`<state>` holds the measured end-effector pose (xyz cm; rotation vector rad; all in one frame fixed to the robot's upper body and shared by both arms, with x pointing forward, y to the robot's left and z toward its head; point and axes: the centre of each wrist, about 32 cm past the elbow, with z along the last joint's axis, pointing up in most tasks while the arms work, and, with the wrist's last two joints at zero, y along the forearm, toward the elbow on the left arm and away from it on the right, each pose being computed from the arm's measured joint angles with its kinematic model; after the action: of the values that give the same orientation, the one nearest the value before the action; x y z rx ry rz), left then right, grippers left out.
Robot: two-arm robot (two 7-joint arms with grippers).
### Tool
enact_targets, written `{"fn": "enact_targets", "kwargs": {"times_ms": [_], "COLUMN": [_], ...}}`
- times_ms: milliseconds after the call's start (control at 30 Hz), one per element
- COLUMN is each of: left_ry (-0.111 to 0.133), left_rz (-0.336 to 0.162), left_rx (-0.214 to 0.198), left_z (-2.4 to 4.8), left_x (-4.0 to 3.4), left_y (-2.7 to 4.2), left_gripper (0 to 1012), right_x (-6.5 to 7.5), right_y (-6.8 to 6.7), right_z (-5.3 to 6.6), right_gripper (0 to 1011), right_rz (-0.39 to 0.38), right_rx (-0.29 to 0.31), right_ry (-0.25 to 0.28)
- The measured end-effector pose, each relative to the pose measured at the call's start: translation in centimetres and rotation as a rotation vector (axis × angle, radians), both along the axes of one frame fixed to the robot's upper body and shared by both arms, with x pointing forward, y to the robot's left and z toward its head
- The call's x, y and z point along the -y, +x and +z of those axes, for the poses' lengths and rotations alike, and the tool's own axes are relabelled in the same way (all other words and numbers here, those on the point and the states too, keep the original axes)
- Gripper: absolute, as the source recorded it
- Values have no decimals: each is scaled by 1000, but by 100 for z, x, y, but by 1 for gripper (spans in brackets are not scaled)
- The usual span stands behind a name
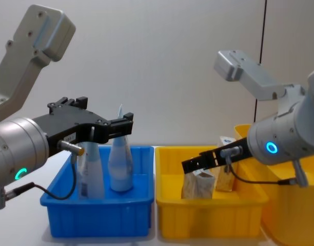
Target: Bimanual collaborative sorting of washing and personal care products
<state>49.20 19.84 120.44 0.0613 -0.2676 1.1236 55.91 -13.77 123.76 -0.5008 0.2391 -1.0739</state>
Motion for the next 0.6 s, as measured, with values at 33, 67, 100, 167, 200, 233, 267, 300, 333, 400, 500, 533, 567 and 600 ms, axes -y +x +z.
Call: {"fn": "enact_targets", "kwargs": {"times_ms": [33,67,100,167,200,233,267,300,333,400,500,533,567,600], "left_ry": [0,0,0,0,0,0,0,0,0,0,0,0,0,0], "left_rz": [0,0,0,0,0,0,0,0,0,0,0,0,0,0], "left_rx": [0,0,0,0,0,0,0,0,0,0,0,0,0,0], "left_z": [0,0,0,0,0,0,0,0,0,0,0,0,0,0], "left_x": [0,0,0,0,0,0,0,0,0,0,0,0,0,0], "left_y": [0,0,0,0,0,0,0,0,0,0,0,0,0,0], "left_gripper": [1001,1001,1001,1001,1001,1002,1001,1001,1001,1001,1001,1001,1001,1001], "right_x": [-2,-4,-10,-13,-17,-21,-24,-29,-29,-35,-46,-52,-55,-58], "right_y": [1,1,4,7,8,12,15,21,21,32,50,58,62,67], "right_z": [-4,-7,-16,-26,-30,-40,-45,-50,-50,-58,-71,-77,-80,-84], "right_gripper": [1000,1000,1000,1000,1000,1000,1000,1000,1000,1000,1000,1000,1000,1000], "right_rz": [-2,-4,-8,-11,-12,-15,-16,-17,-17,-20,-23,-25,-25,-26], "right_rx": [-1,-2,-4,-7,-8,-11,-13,-16,-16,-21,-29,-33,-35,-37], "right_ry": [0,-1,-3,-5,-5,-5,-5,-4,-4,-1,4,7,9,10]}}
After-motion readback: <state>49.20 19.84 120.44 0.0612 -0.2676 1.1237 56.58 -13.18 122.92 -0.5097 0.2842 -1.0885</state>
